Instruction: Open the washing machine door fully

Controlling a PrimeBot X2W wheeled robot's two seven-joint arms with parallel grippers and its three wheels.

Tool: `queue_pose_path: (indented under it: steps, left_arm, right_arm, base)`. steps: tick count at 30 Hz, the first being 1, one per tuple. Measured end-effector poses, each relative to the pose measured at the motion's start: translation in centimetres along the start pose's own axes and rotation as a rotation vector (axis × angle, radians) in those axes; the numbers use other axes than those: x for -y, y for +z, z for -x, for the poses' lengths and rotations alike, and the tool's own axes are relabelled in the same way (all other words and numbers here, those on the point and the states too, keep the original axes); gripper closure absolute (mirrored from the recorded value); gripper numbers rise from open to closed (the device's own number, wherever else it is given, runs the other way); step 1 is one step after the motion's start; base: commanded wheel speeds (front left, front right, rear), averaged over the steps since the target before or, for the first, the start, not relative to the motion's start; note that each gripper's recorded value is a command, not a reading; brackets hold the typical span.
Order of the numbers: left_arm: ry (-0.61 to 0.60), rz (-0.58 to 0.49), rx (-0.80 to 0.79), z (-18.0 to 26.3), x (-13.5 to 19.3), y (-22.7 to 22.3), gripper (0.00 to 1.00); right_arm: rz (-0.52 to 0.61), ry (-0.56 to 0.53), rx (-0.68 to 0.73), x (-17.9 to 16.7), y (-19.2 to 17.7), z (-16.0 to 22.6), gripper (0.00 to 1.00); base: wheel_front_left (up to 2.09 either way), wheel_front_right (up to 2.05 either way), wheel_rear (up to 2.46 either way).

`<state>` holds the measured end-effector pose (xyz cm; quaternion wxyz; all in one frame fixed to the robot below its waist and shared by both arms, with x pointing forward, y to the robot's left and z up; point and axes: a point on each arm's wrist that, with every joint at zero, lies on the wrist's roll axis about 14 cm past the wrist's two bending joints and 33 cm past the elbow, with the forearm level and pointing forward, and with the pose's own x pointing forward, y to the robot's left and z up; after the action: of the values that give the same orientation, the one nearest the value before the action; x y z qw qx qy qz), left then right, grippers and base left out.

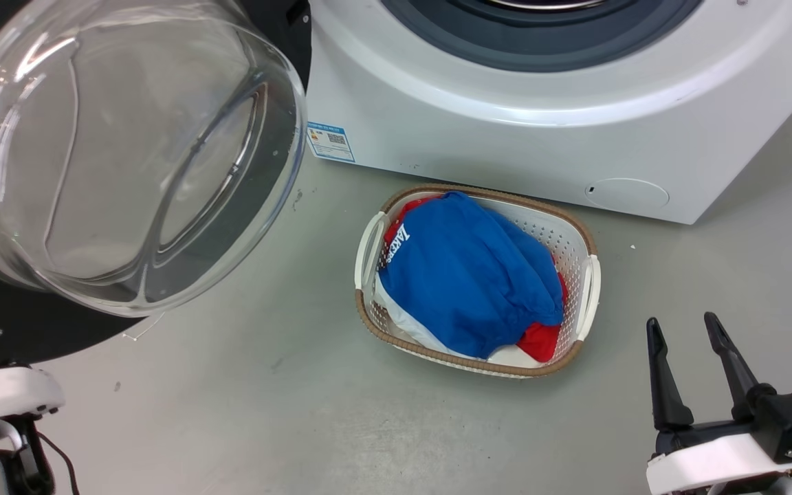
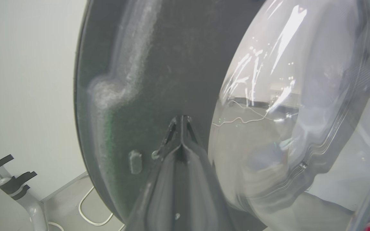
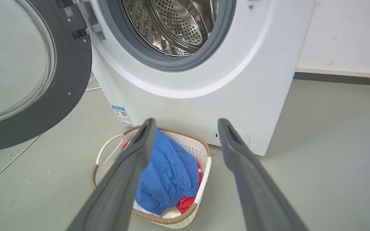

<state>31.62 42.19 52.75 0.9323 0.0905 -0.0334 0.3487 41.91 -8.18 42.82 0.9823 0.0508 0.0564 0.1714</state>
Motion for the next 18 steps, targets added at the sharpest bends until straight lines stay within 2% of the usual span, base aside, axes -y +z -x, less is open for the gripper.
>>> queue_pose_path:
  steps: [18]
  left_arm:
    - [0.045, 0.028, -0.057, -2.8, -1.1, -2.2, 1.00]
  right_arm:
    - [0.022, -0.032, 0.009, 1.2, 0.3, 0.0, 0.00]
  base:
    - [0.00, 0.00, 0.00]
